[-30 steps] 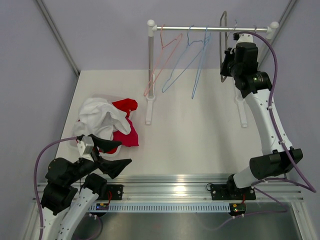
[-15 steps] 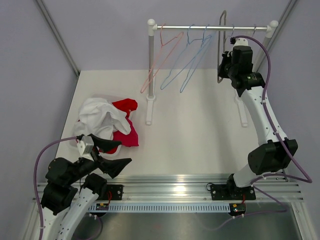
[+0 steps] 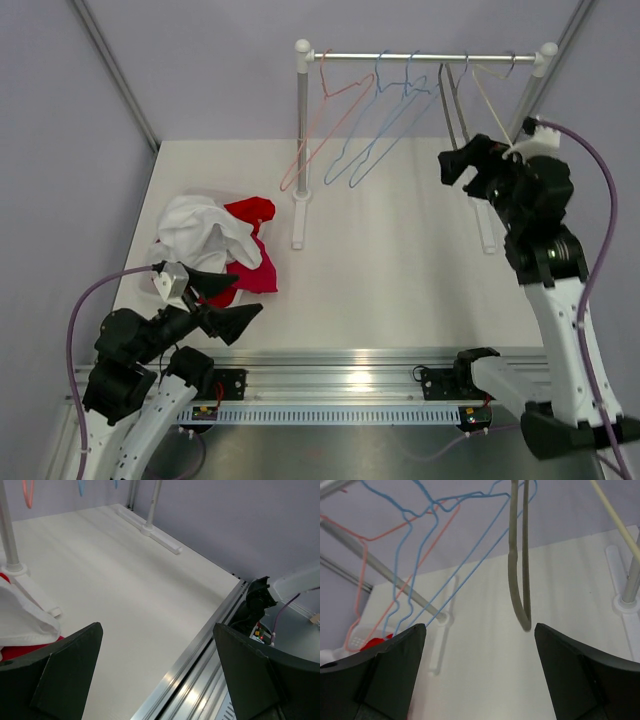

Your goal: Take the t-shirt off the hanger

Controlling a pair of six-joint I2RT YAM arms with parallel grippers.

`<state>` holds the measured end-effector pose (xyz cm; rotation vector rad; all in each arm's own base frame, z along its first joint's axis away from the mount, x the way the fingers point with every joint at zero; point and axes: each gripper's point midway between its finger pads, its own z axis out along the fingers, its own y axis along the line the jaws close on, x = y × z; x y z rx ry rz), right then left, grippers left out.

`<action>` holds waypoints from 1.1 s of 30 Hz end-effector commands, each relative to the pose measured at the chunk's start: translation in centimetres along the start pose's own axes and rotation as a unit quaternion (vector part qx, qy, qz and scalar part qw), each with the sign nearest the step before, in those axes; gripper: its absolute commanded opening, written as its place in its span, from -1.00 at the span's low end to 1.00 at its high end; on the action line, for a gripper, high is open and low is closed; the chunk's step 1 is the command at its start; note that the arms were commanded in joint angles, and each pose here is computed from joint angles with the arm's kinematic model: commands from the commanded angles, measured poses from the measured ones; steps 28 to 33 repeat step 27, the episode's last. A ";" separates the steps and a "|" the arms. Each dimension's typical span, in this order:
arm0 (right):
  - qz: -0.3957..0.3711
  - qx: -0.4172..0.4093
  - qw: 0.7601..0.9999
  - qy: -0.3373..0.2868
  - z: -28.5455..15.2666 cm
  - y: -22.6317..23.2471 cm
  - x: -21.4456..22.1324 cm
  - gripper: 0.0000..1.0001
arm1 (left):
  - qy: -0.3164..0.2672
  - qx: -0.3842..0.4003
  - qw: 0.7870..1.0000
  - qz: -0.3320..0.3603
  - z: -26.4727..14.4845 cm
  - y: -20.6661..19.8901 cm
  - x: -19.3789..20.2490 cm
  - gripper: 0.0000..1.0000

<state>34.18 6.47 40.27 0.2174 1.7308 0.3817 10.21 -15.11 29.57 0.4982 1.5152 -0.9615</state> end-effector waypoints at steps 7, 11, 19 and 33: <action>0.079 -0.143 0.983 -0.083 -13.9 2.3 3.8 0.99 | -0.094 -0.139 0.986 0.012 -1.1 2.8 -8.5 0.98; 0.063 -0.128 0.979 -0.143 -19.6 0.4 4.5 0.99 | -0.161 -0.229 0.960 0.022 -4.7 4.6 -11.1 0.98; 0.044 -0.105 0.971 -0.209 -25.1 -1.6 4.6 0.99 | -0.254 -0.285 0.924 0.002 -9.7 5.5 -11.1 0.98; 0.046 -0.128 0.972 -0.190 -24.5 -0.9 5.8 0.99 | -0.208 -0.276 0.938 -0.006 -7.9 5.8 -9.5 0.98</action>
